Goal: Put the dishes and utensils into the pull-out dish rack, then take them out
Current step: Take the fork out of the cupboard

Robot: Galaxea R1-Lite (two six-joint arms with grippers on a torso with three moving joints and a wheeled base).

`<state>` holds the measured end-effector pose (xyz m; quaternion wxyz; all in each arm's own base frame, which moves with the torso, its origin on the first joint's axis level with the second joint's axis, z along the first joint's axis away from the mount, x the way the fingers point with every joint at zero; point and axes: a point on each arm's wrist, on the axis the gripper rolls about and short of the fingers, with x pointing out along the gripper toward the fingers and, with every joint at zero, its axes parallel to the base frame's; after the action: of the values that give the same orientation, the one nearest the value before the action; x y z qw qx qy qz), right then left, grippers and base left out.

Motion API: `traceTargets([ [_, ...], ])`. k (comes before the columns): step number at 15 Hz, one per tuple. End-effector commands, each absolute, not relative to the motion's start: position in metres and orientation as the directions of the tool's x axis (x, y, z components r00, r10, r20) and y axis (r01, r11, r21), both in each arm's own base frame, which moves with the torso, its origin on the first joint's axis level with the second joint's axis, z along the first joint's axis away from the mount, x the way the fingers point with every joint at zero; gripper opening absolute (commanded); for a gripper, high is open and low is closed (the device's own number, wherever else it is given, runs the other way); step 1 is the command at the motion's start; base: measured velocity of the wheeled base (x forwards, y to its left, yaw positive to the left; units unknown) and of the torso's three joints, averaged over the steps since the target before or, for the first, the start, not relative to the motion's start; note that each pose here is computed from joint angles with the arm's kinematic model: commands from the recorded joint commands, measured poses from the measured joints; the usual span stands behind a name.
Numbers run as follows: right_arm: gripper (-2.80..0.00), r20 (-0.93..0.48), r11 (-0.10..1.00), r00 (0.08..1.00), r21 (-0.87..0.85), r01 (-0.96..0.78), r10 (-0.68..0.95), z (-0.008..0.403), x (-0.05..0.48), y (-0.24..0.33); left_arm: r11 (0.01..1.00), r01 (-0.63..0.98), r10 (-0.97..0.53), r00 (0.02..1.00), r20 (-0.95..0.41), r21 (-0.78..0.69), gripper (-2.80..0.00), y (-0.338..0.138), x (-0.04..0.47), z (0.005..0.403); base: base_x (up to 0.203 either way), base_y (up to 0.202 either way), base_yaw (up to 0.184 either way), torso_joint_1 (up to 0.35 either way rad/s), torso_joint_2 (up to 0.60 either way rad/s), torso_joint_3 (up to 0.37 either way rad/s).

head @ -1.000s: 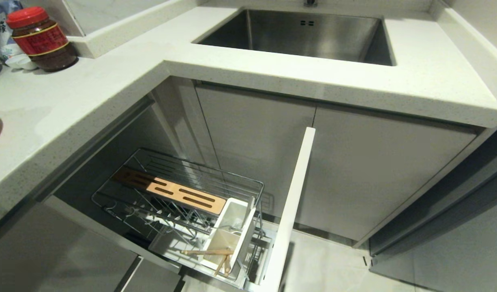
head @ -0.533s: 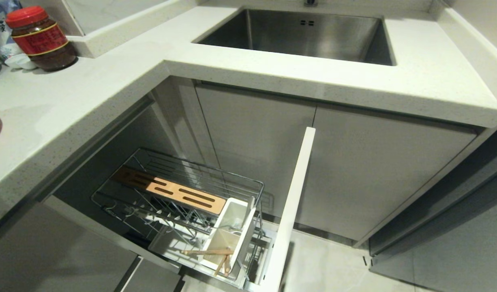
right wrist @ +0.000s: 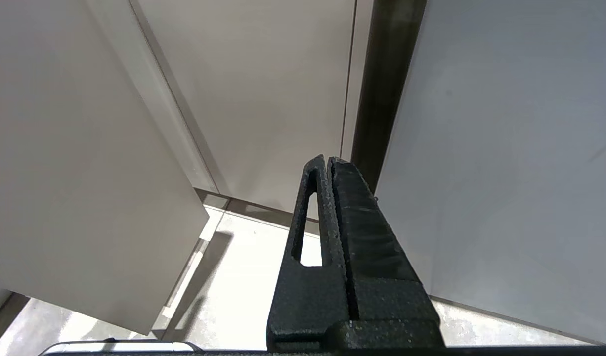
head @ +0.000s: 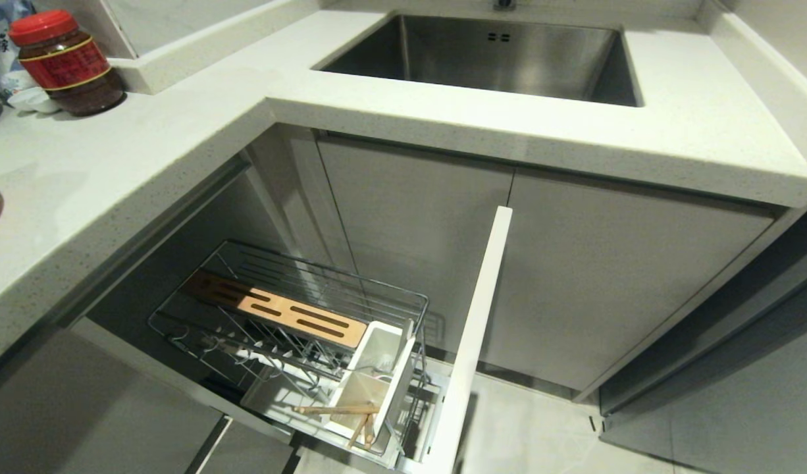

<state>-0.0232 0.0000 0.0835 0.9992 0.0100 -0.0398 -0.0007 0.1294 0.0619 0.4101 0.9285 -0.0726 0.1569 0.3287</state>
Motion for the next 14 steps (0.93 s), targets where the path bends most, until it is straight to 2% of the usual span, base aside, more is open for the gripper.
traceTargets([
  [1,-2.8,0.053,1.0,0.999,0.02,0.001,-0.002,0.076,-0.021,0.0,0.787,-0.589,0.584,0.807,-0.084,-0.185,0.0,0.046,0.102,0.434,0.0,0.0,0.0,0.0,0.0,0.0],
  [2,-2.8,0.054,1.0,0.999,0.02,0.001,-0.002,0.076,-0.021,0.0,0.811,-0.516,0.542,0.84,0.02,-0.277,0.0,0.038,0.095,0.441,0.0,0.0,0.0,0.0,0.0,0.0],
  [3,-2.8,0.054,1.0,0.999,0.02,0.0,-0.002,0.076,-0.021,0.0,0.827,-0.442,0.501,0.859,0.1,-0.348,-2.8,0.03,0.089,0.445,0.0,0.0,0.0,0.0,0.0,0.0],
  [6,-2.8,0.054,1.0,0.999,0.02,0.001,-0.002,0.076,-0.021,0.0,0.857,-0.205,0.337,0.917,0.213,-0.473,-2.8,0.01,0.077,0.45,0.0,0.0,0.0,0.0,0.0,0.0],
  [9,-2.8,0.054,1.0,0.999,0.02,0.0,-0.002,0.076,-0.021,0.0,0.86,-0.01,0.12,0.976,0.183,-0.51,-2.8,-0.011,0.077,0.441,0.0,0.0,0.0,0.0,0.0,0.0],
  [11,-2.8,0.054,1.0,0.999,0.02,0.0,-0.002,0.076,-0.021,0.0,0.871,0.054,-0.022,0.997,0.07,-0.489,-2.8,-0.027,0.084,0.424,0.0,0.0,0.0,0.0,0.0,0.0],
  [14,-2.8,0.054,1.0,0.999,0.02,0.001,-0.002,0.076,-0.021,0.0,0.935,0.023,-0.121,0.959,-0.257,-0.355,-2.8,-0.059,0.116,0.382,0.0,0.0,0.0,0.0,0.0,0.0],
])
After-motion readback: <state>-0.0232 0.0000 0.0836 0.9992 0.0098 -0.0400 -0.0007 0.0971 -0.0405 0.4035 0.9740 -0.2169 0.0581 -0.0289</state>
